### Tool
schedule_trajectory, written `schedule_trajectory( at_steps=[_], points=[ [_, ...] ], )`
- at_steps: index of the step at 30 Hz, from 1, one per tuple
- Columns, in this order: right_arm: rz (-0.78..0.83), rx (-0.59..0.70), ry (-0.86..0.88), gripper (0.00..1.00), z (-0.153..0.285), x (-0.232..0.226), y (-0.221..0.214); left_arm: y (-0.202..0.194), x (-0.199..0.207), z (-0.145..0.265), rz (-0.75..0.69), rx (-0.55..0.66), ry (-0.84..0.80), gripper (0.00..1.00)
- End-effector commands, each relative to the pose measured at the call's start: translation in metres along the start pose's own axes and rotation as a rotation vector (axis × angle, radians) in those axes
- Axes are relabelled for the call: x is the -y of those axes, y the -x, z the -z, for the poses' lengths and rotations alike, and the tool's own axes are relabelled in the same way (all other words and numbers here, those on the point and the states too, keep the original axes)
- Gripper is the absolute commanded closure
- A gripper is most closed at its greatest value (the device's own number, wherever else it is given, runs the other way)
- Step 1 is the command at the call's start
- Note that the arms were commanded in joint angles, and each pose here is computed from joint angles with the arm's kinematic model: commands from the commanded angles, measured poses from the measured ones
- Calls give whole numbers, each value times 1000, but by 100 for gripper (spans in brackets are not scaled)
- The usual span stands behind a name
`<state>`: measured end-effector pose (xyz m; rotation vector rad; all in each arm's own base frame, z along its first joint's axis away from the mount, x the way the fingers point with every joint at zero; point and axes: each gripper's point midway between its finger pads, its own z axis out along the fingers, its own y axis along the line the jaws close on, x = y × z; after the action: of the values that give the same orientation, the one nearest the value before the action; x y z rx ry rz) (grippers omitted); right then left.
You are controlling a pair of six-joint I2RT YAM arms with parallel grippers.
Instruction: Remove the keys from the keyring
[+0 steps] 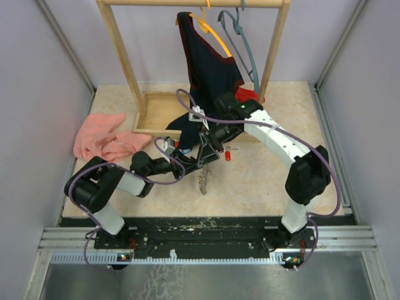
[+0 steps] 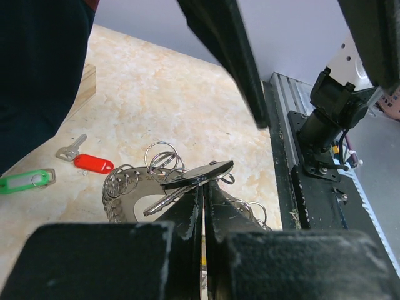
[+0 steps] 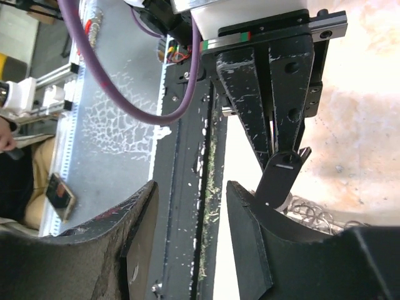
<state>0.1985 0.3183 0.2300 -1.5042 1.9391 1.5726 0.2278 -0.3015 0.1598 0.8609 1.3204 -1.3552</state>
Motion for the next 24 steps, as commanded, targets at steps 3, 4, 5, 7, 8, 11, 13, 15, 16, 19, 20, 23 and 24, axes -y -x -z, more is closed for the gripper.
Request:
schedule_trajectory(
  at_steps=[3,4,5,7,8,11,13,15,16,19,20,23,24],
  points=[
    [333,109,-119,57,33,-15,18,48,18,0,-209,162,-74,100],
    [379,130,-142,58,35,-11,15,48,18,0,-210,163,-74,100],
    [424,159,-176,58,39,-5,14,48,19,0,-209,162,-75,100],
    [520,218,-231,59,42,5,7,49,19,0,-210,163,-74,100],
    [565,233,-246,59,42,9,2,49,19,0,-209,163,-74,100],
    [559,226,-274,59,36,28,-12,49,19,0,-211,164,-75,100],
    [564,238,-292,59,34,35,-15,50,20,0,-212,165,-75,100],
    [554,248,-296,60,32,39,-17,50,20,1,-214,168,-74,100],
    [547,249,-291,60,29,40,-19,51,20,1,-215,169,-72,100],
    [554,242,-295,62,23,43,-23,51,20,1,-215,170,-71,100],
    [555,238,-298,62,21,45,-24,50,20,1,-214,168,-72,100],
    [557,225,-301,65,14,48,-26,51,21,1,-214,169,-73,100],
    [559,222,-300,65,12,48,-26,51,21,1,-214,169,-72,100]
  ],
)
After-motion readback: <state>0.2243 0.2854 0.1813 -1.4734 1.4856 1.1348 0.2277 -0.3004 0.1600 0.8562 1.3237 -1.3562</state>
